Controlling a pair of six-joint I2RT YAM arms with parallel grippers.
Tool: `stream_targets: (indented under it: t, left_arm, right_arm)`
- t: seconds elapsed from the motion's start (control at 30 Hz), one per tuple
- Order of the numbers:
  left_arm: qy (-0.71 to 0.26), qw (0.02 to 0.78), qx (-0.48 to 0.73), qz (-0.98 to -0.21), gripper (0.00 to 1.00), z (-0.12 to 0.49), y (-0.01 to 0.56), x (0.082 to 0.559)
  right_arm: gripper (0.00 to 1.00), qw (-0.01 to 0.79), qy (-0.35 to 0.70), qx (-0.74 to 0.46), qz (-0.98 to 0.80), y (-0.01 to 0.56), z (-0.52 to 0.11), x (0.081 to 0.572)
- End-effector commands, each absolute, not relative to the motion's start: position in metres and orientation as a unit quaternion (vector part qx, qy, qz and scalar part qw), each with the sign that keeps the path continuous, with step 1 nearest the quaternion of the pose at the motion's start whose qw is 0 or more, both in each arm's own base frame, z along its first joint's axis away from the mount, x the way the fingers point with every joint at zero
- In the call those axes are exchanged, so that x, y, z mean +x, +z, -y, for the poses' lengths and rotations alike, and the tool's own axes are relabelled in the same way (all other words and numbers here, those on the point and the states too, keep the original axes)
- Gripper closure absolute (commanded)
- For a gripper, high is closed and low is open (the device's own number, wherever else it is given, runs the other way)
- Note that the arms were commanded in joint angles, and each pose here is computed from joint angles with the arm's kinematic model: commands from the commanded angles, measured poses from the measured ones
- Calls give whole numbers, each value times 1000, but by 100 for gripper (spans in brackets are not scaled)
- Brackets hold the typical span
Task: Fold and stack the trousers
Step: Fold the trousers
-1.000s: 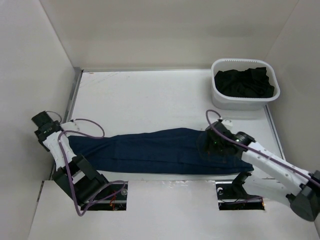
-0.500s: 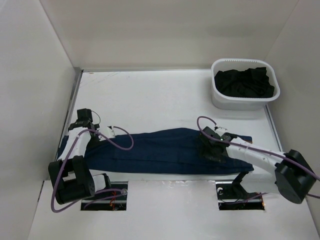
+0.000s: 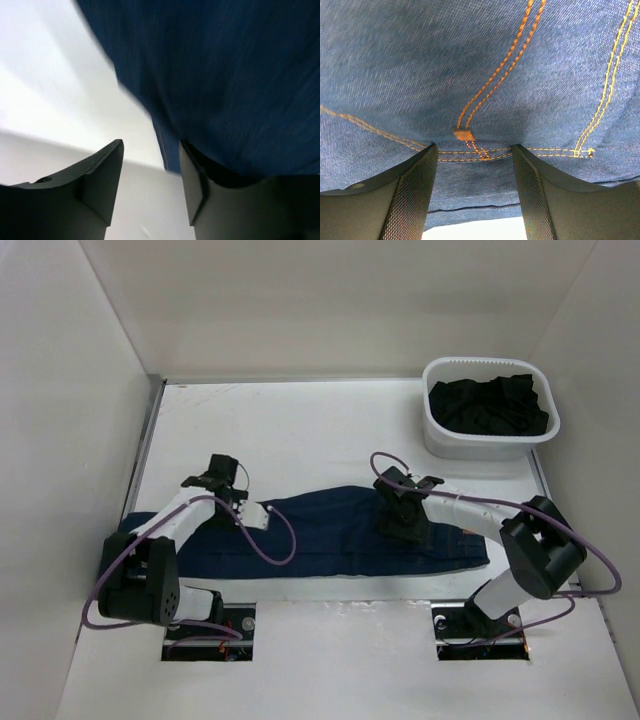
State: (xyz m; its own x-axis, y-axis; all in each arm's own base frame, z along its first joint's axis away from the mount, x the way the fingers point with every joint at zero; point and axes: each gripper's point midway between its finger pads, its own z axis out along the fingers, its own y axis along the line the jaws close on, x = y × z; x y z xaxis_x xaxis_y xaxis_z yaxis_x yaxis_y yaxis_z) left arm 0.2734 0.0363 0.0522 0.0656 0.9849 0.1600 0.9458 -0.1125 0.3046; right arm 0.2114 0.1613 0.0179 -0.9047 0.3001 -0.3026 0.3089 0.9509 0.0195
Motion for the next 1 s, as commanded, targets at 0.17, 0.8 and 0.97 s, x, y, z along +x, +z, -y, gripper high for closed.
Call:
stream_targets:
  t: [0.17, 0.8, 0.97]
  left_arm:
    - [139, 72, 744, -649, 54, -3, 2, 312]
    - [230, 195, 692, -656, 50, 54, 60, 453]
    - [264, 248, 641, -677, 44, 36, 118, 464]
  right_arm:
    - [35, 224, 3, 274, -935, 32, -134, 271]
    - [34, 292, -44, 285, -912, 67, -51, 349]
    - [32, 355, -1, 288, -889, 116, -56, 337]
